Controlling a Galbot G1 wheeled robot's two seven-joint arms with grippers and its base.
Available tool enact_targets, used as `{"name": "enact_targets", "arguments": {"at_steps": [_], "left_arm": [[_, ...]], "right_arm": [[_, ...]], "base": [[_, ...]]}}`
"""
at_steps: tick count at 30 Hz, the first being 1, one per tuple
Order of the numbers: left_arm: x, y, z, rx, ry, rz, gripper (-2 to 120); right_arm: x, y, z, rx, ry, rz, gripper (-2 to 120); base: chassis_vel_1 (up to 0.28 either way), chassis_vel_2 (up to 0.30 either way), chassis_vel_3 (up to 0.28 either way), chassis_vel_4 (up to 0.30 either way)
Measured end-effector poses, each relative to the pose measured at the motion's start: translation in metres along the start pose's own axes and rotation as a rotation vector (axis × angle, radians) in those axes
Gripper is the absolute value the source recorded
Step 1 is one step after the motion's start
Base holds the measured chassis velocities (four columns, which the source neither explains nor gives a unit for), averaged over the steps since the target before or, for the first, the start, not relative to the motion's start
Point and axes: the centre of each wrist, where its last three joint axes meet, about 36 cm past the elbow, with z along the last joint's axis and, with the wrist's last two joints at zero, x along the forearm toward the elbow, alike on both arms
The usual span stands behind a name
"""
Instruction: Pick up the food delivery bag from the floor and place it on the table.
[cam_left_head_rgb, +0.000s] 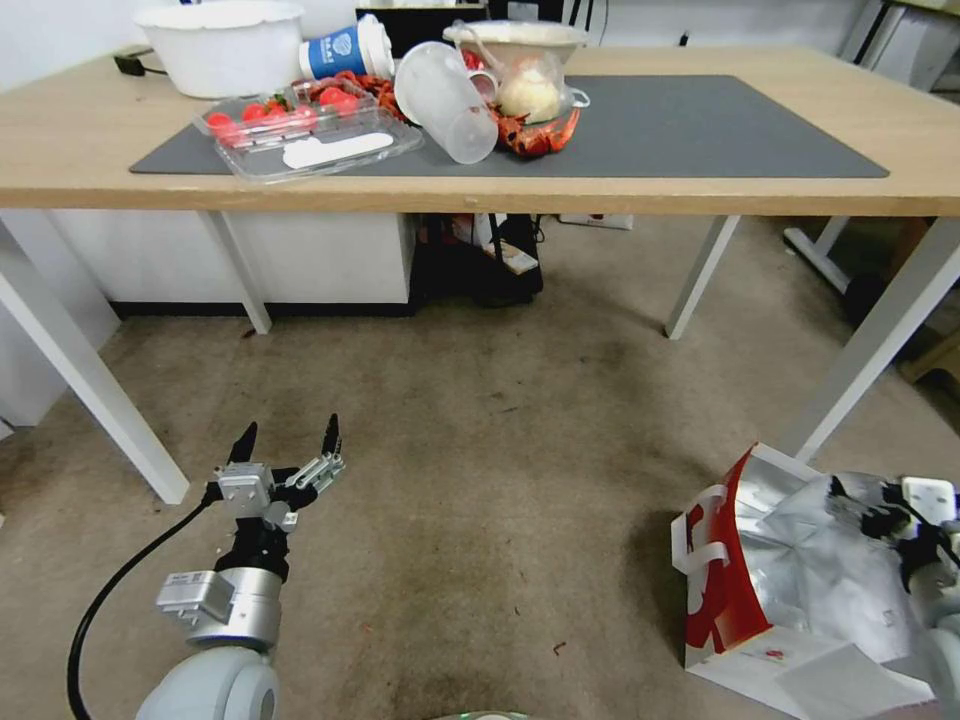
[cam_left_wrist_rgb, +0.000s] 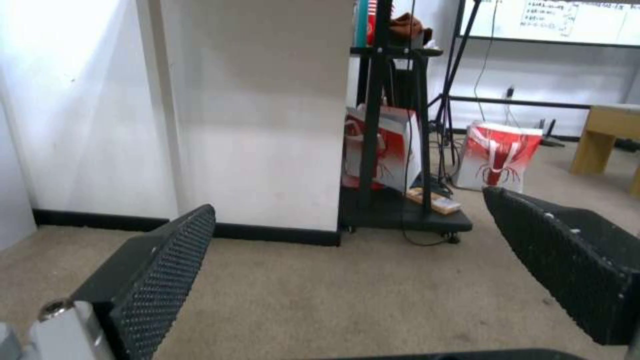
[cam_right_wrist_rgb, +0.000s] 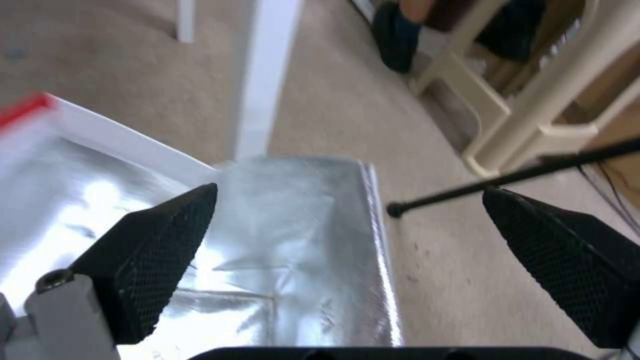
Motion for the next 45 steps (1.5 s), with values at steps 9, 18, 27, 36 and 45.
{"name": "enact_targets", "arguments": {"at_steps": [9, 18, 27, 36, 45], "left_arm": [[-0.001, 0.001, 0.001, -0.001, 0.001, 0.001, 100], [-0.004, 0.002, 0.003, 0.000, 0.002, 0.007, 100], [-0.005, 0.001, 0.004, 0.002, 0.003, 0.015, 100], [-0.005, 0.001, 0.004, 0.003, 0.003, 0.018, 100], [-0.005, 0.001, 0.004, 0.003, 0.003, 0.020, 100]], "right_arm": [[-0.031, -0.002, 0.013, -0.017, 0.067, 0.019, 100], [-0.056, -0.010, 0.036, -0.024, 0.148, 0.026, 100], [-0.062, -0.008, 0.039, -0.032, 0.161, 0.015, 96], [-0.061, -0.009, 0.042, -0.029, 0.171, 0.003, 64], [-0.065, -0.012, 0.047, -0.031, 0.193, 0.003, 36]], "base": [[0.000, 0.000, 0.000, 0.000], [0.000, 0.000, 0.000, 0.000], [0.000, 0.000, 0.000, 0.000], [0.000, 0.000, 0.000, 0.000], [0.000, 0.000, 0.000, 0.000]]}}
